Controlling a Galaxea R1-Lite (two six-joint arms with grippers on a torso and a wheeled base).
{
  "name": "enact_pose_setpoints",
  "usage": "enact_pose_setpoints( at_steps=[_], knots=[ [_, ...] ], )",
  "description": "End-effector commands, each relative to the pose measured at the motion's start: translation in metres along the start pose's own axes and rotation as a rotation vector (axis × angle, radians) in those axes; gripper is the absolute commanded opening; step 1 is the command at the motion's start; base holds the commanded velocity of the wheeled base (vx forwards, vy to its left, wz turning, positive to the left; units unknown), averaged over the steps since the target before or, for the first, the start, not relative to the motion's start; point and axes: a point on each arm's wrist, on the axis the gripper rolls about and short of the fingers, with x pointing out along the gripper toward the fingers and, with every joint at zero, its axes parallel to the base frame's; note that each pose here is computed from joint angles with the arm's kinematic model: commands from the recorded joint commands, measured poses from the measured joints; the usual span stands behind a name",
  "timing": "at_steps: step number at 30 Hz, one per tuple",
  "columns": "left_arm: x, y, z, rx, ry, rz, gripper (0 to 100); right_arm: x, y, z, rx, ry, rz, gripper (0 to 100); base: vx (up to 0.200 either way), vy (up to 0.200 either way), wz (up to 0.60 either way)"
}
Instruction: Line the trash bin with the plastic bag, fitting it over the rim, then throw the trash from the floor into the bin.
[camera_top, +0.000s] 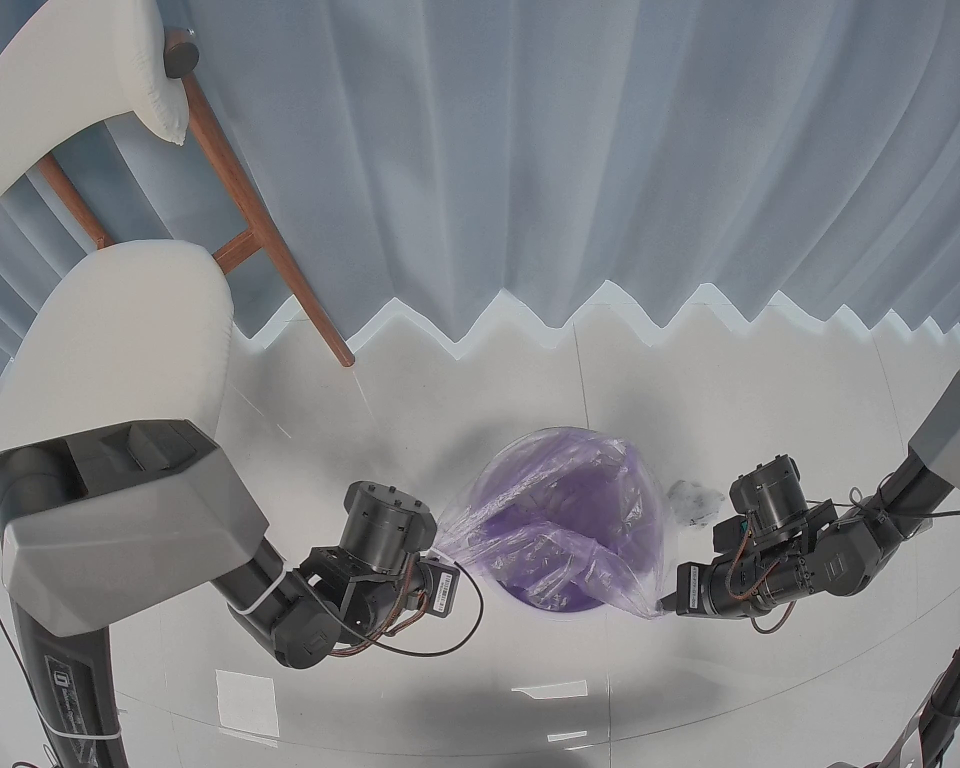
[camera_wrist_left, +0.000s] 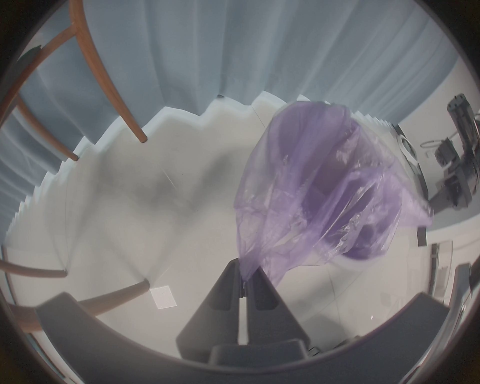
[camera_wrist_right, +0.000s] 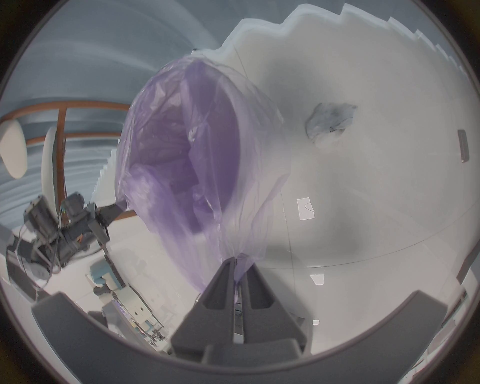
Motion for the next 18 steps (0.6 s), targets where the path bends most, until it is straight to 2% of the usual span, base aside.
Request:
enact_pose_setpoints(
  at_steps=[1, 7, 13, 14, 18],
  knots=[
    [0.003, 0.025, -0.01, 0.036, 0.047, -0.01, 0, -0.001, -0.015, -0.009, -0.02, 0.027, -0.032, 0, 0.0, 0.0, 0.0],
    [0.003, 0.053, -0.002, 0.047, 0.026, 0.029, 0, -0.001, -0.028, -0.009, -0.007, 0.031, -0.054, 0, 0.0, 0.0, 0.0],
    [0.005, 0.051, -0.001, 0.068, 0.01, -0.019, 0, 0.0, -0.026, -0.009, -0.014, 0.034, -0.051, 0, 0.0, 0.0, 0.0],
    [0.007, 0.046, -0.005, 0.097, 0.015, -0.028, 0, 0.004, -0.027, -0.011, -0.023, 0.049, -0.056, 0, 0.0, 0.0, 0.0],
    [0.018, 0.048, -0.014, 0.184, 0.029, -0.02, 0, 0.016, -0.035, -0.009, -0.057, 0.06, -0.092, 0, 0.0, 0.0, 0.0]
  ],
)
